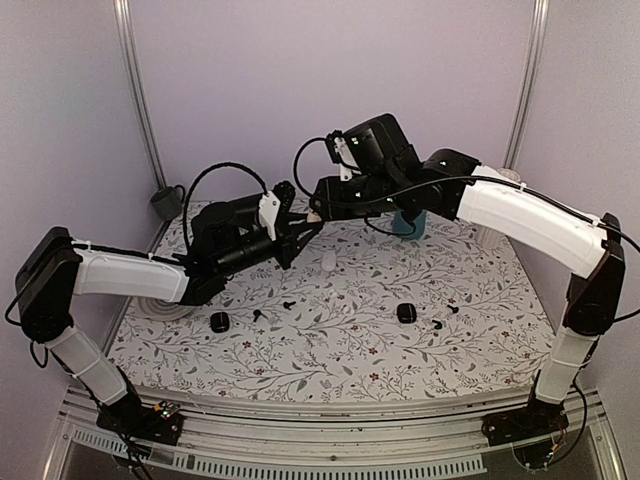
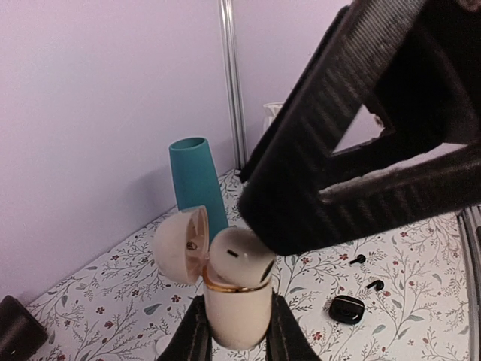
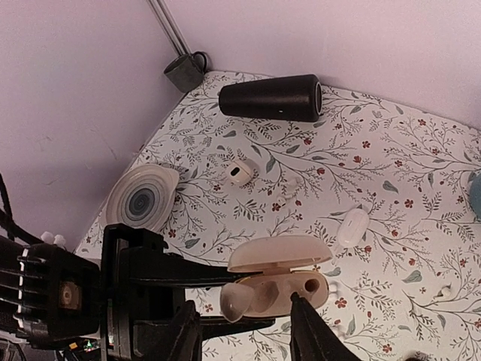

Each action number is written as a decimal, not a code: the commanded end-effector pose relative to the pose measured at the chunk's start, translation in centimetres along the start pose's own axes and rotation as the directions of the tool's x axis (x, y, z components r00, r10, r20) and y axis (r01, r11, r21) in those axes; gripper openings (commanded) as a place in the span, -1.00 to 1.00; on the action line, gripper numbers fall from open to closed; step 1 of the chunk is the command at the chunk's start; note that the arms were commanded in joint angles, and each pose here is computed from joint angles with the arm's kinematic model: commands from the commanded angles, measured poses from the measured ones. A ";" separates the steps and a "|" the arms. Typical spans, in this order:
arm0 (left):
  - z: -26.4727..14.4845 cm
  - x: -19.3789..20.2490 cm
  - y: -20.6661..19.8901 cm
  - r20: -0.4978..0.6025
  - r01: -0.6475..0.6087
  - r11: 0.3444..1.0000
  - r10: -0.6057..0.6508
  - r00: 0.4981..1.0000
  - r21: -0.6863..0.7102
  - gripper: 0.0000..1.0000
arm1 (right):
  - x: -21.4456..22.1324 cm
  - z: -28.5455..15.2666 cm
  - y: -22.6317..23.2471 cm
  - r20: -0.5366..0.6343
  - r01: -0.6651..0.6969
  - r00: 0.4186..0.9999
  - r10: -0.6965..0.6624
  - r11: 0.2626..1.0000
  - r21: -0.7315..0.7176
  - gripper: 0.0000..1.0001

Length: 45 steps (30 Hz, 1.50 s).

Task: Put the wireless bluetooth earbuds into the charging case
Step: Adjust the left earbud in the left side groove of the charging case.

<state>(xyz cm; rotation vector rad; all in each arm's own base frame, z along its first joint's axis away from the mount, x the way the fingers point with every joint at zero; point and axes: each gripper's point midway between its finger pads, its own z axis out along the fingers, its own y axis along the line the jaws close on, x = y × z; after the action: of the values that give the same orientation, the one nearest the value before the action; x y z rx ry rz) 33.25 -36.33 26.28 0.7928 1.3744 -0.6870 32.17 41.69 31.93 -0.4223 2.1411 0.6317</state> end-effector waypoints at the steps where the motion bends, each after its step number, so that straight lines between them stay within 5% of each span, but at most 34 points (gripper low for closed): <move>1: -0.2 -2.2 0.3 0.060 -0.010 1.000 0.010 0.998 -0.002 -1.00 | -0.4 0.7 0.7 0.002 0.022 1.000 -0.022 1.000 0.001 -0.19; 45: -0.4 -2.4 0.3 0.066 -0.010 1.000 0.010 0.998 -0.003 -1.00 | 0.5 0.1 -2.3 -0.011 -0.022 1.000 0.023 0.996 0.086 -0.19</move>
<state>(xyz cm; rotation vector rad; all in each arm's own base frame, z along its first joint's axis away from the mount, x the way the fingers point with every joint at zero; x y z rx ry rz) 33.34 -36.25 26.26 0.7913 1.3758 -0.6846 32.72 41.44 29.06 -0.4194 2.2089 0.5602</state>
